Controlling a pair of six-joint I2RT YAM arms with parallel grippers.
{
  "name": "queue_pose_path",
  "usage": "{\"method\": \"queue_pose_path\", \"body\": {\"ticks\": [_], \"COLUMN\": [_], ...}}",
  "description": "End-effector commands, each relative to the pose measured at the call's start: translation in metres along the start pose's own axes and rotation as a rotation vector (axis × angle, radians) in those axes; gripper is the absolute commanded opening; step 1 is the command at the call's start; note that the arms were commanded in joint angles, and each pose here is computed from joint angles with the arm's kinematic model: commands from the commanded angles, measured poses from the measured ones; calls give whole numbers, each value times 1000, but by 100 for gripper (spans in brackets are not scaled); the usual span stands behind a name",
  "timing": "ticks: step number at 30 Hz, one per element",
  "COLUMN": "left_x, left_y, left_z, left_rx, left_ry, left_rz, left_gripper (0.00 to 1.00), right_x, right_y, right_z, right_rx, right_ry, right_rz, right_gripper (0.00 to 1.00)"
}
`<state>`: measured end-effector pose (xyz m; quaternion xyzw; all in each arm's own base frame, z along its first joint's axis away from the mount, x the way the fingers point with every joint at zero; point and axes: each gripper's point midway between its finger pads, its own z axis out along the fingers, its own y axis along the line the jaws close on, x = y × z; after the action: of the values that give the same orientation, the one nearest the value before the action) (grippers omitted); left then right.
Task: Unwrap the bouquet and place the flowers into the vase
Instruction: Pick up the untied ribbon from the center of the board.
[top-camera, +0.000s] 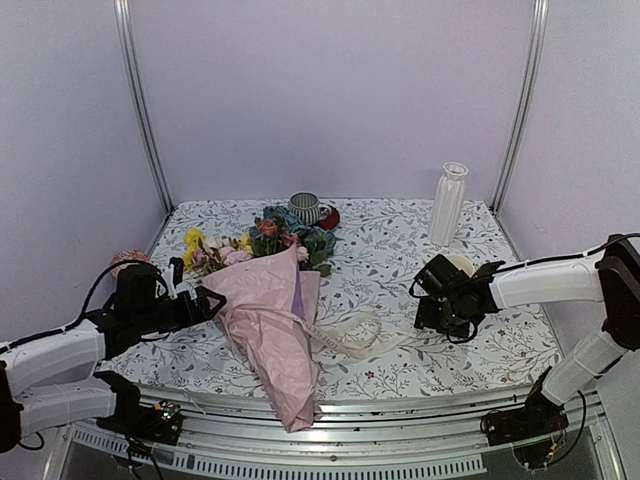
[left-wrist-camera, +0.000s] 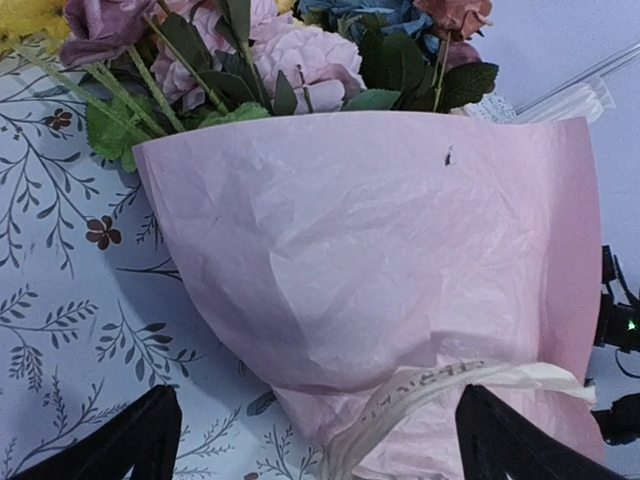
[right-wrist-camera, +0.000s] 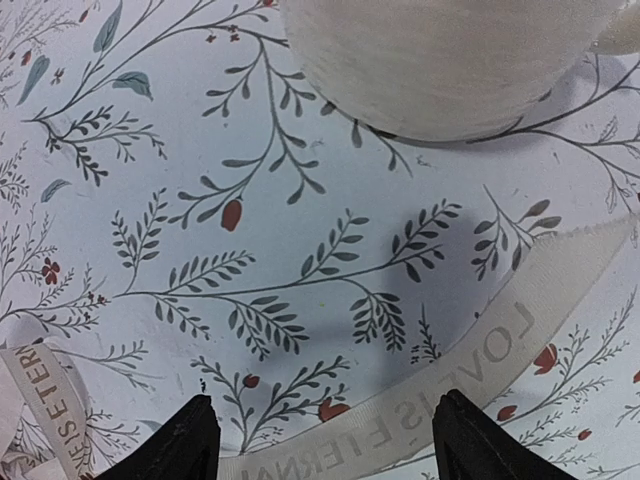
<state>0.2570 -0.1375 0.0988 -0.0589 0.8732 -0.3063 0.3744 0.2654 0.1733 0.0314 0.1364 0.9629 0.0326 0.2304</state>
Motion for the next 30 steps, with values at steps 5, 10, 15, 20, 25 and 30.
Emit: {"method": "queue_pose_path", "body": {"ticks": [5,10,15,20,25,30], "left_x": [-10,-11,-11,-12,-15,-18], "left_y": [-8,-11,-6,-4,-4,-3], "left_z": [13,21,28,36,43,53], "left_rx": [95,129,121,129,143,138], "left_ry": [-23,-25,-22,-11,-15,2], "left_rz": [8,23,25,25,44,56], "left_gripper": [98,98,98,97,97,95], "right_x": [-13,-11,-1,8,6,-2], "right_y": [-34,-48,-44,-39,-34,-29], "right_z": [-17,-12,0,14,22,20], "right_rx": [106,123,88,81,85,79], "right_ry": [-70,-60,-15,22,20,-3], "right_rz": [101,134,152,155,144,142], "right_gripper": [76,76,76,74,60,16]}}
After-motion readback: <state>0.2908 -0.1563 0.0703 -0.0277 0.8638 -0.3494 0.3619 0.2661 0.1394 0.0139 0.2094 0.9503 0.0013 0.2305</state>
